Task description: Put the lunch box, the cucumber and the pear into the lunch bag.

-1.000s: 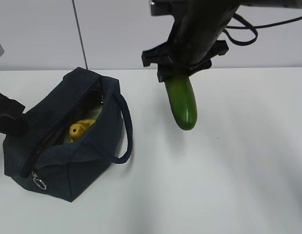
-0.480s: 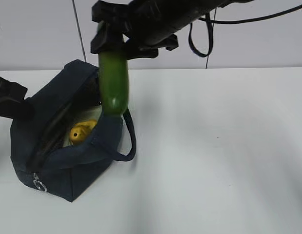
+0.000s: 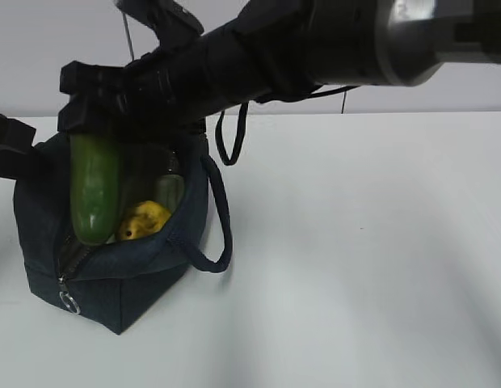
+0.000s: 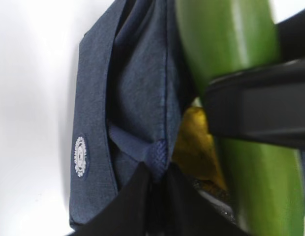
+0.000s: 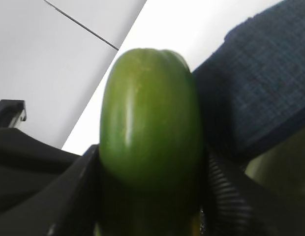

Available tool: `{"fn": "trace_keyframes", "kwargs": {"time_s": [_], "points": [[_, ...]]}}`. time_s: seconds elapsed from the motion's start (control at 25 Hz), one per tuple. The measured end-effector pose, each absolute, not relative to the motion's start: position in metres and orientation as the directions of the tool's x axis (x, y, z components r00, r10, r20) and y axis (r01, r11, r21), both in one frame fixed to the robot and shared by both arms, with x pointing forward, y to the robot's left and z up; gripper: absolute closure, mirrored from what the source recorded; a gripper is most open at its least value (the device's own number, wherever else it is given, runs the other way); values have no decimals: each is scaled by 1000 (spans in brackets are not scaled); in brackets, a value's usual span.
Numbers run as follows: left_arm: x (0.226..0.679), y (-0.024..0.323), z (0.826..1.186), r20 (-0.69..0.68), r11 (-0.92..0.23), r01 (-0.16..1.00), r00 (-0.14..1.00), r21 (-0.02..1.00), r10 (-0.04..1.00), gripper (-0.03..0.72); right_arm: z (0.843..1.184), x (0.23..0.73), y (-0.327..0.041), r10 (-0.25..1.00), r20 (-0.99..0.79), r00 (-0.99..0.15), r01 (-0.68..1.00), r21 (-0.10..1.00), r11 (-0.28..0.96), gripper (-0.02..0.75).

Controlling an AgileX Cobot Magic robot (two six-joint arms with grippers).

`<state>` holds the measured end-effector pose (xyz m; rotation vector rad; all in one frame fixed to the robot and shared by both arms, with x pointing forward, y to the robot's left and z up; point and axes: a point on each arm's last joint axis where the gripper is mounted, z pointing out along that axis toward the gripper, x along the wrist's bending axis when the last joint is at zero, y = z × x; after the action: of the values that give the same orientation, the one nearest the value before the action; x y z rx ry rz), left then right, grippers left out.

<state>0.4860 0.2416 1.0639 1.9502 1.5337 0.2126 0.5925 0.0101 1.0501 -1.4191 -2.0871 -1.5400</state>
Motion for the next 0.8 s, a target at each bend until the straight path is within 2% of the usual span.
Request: {"fn": "trace_keyframes", "kwargs": {"time_s": [0.28,0.56,0.8], "points": [[486,241,1064,-267,-103,816,302,569,915,681,1030,599,13,617,587,-524,759,650,27,315],[485,241,1065,-268,-105,815,305,570,914,681,1030,602,11,641,524,-561,716,695,59,313],[485,241,1065,-268,-105,815,305,570,914,681,1030,602,11,641,508,-575,704,706,72,277]]}}
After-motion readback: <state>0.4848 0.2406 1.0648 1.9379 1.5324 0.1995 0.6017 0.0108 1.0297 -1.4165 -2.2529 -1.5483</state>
